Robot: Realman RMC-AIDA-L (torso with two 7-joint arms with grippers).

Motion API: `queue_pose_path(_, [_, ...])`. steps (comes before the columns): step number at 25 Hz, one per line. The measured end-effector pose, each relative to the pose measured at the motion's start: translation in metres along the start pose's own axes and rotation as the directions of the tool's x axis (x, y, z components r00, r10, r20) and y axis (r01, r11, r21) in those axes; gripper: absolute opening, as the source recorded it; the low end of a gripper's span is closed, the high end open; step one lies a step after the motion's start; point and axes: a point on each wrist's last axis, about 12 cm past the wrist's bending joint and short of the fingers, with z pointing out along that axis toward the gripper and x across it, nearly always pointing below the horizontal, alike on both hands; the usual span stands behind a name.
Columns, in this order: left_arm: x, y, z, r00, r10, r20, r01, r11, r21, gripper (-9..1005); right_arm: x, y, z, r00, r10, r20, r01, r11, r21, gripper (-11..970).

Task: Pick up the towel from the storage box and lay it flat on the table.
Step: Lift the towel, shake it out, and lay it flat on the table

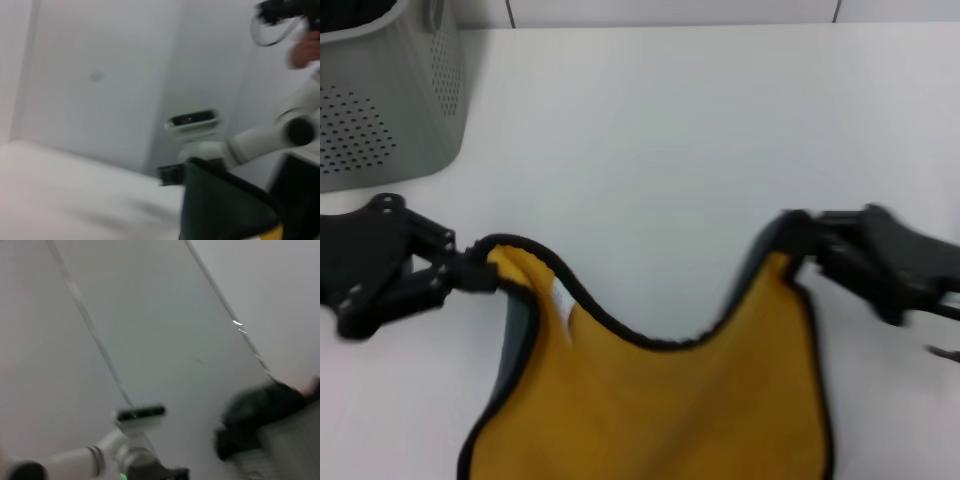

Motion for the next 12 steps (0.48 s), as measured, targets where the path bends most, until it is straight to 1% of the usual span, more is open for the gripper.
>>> queue_pose_path(2, [0.010, 0.012, 0.000, 0.997, -0.068, -0.025, 0.065, 0.995, -0.081, 14, 0.010, -0.011, 0.003, 1.000, 0.006, -0.024, -0.004, 0.997, 0.075, 90])
queue_pose_path(5, [0.020, 0.022, -0.002, 0.988, -0.136, -0.079, 0.120, 0.977, -0.179, 15, 0.014, -0.024, 0.000, 0.999, -0.006, -0.039, 0.013, 0.982, 0.190, 92])
queue_pose_path(9, [0.024, 0.029, -0.005, 0.980, -0.176, -0.088, 0.149, 0.956, -0.254, 15, 0.007, -0.038, -0.001, 0.998, -0.045, -0.052, 0.058, 0.958, 0.280, 94])
queue_pose_path(12, [0.024, 0.032, -0.005, 0.979, -0.184, -0.089, 0.153, 0.947, -0.281, 15, 0.000, -0.047, 0.002, 0.995, -0.067, -0.071, 0.085, 0.946, 0.311, 96])
